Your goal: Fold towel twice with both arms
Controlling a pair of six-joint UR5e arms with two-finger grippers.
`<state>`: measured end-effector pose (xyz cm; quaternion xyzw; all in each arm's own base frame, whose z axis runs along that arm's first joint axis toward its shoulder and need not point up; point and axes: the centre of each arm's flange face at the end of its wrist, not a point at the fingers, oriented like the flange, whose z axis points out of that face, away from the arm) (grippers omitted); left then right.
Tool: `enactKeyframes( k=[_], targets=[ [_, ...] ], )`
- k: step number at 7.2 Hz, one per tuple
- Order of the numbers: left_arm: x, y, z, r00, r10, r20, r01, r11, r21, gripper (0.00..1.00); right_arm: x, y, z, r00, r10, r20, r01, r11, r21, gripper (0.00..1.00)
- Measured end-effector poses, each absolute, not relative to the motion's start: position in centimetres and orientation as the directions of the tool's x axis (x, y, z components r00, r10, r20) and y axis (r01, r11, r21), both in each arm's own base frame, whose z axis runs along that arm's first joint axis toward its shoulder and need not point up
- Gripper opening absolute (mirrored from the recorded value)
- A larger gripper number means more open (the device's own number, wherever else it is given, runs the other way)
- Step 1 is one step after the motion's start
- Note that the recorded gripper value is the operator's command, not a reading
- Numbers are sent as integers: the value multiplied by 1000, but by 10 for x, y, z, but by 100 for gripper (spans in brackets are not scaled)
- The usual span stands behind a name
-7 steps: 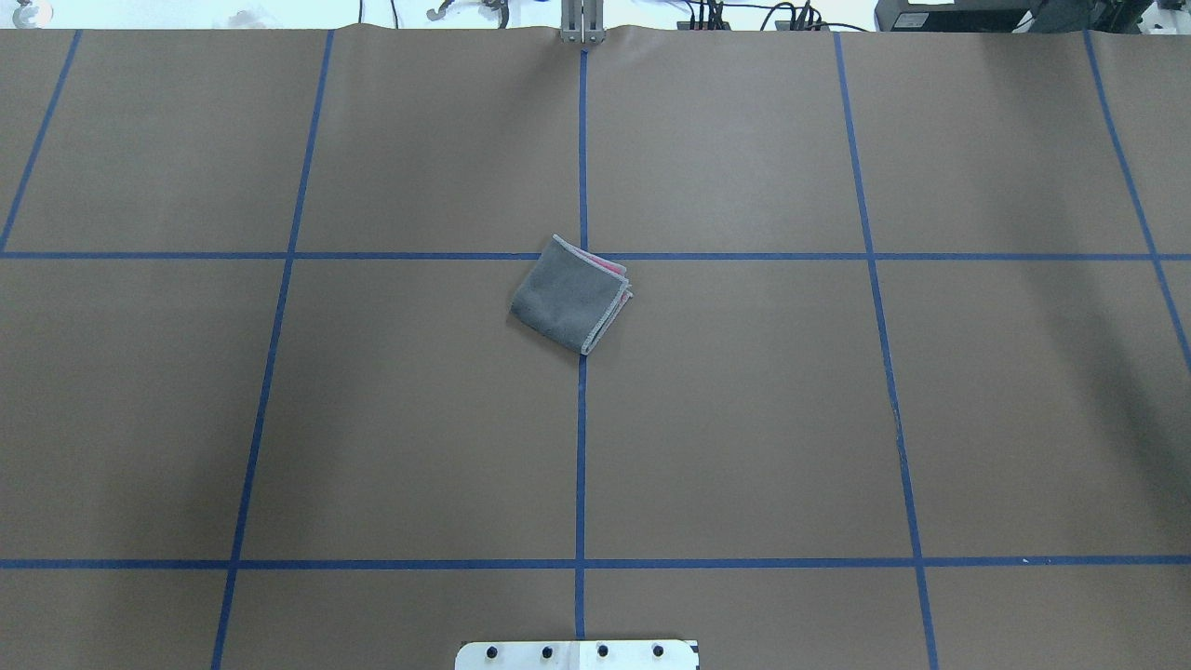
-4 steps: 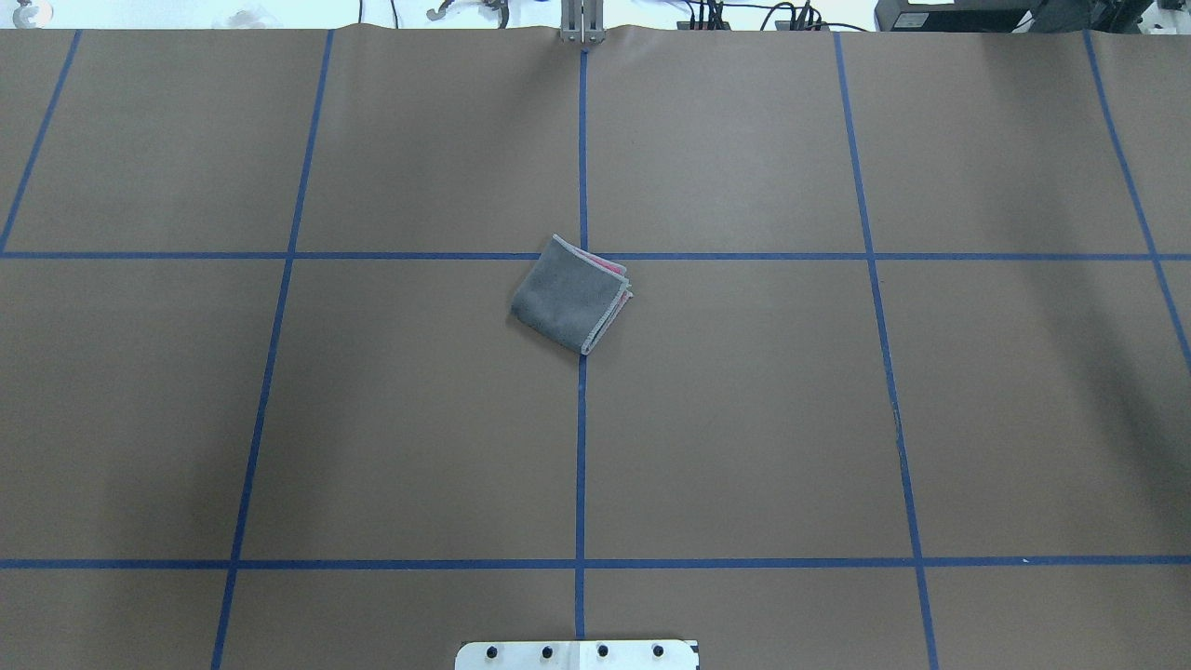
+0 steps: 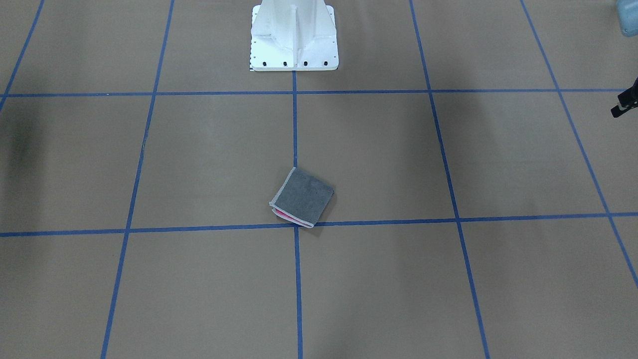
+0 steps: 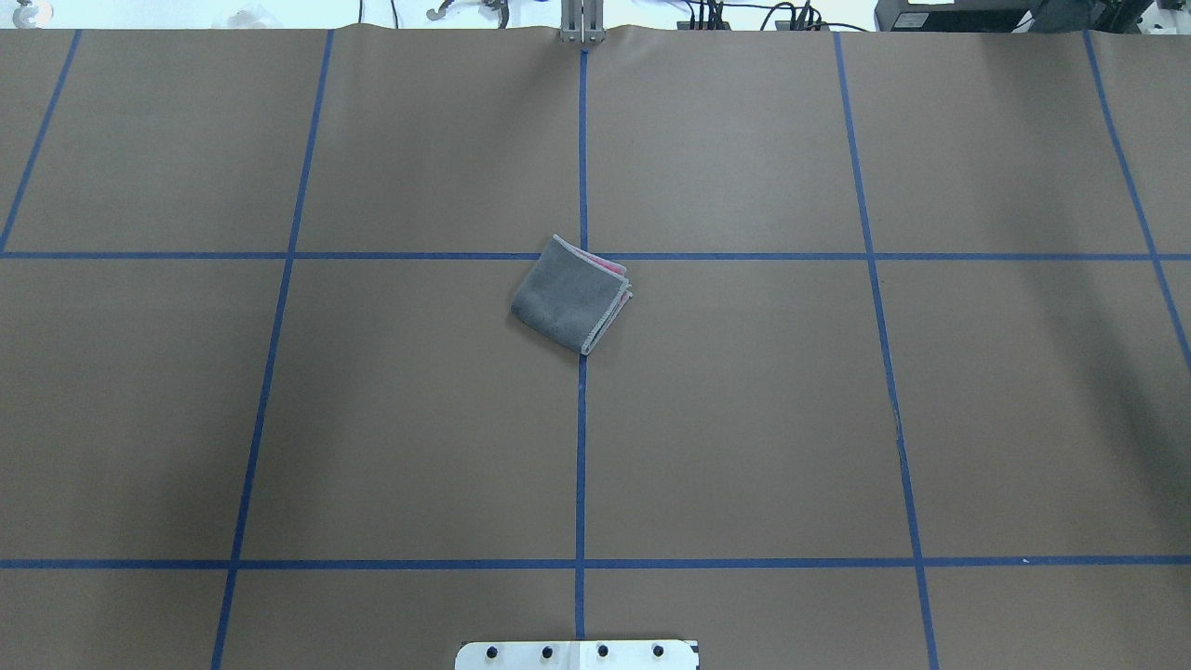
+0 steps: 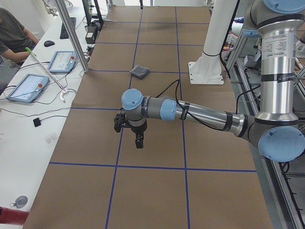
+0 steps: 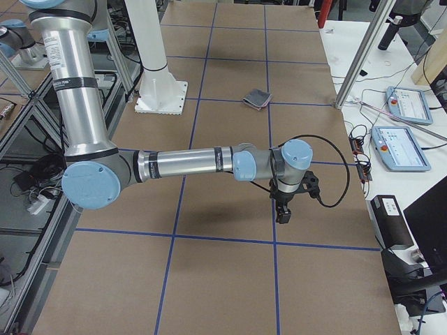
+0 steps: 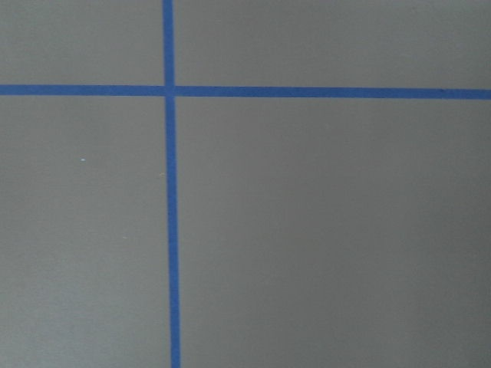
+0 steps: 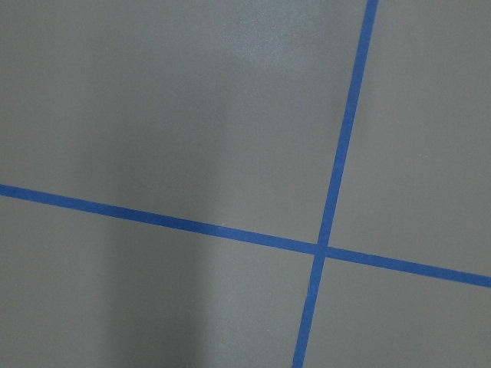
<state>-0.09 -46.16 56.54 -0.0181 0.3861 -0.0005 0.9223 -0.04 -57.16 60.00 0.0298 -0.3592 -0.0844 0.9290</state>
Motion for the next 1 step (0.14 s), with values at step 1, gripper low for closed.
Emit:
enactKeyframes(
  k=[1],
  targets=[
    [-9, -462, 569, 706, -28, -707, 2, 999, -38, 100, 1, -570, 603, 727, -172, 665, 133, 985, 110, 100]
  ],
)
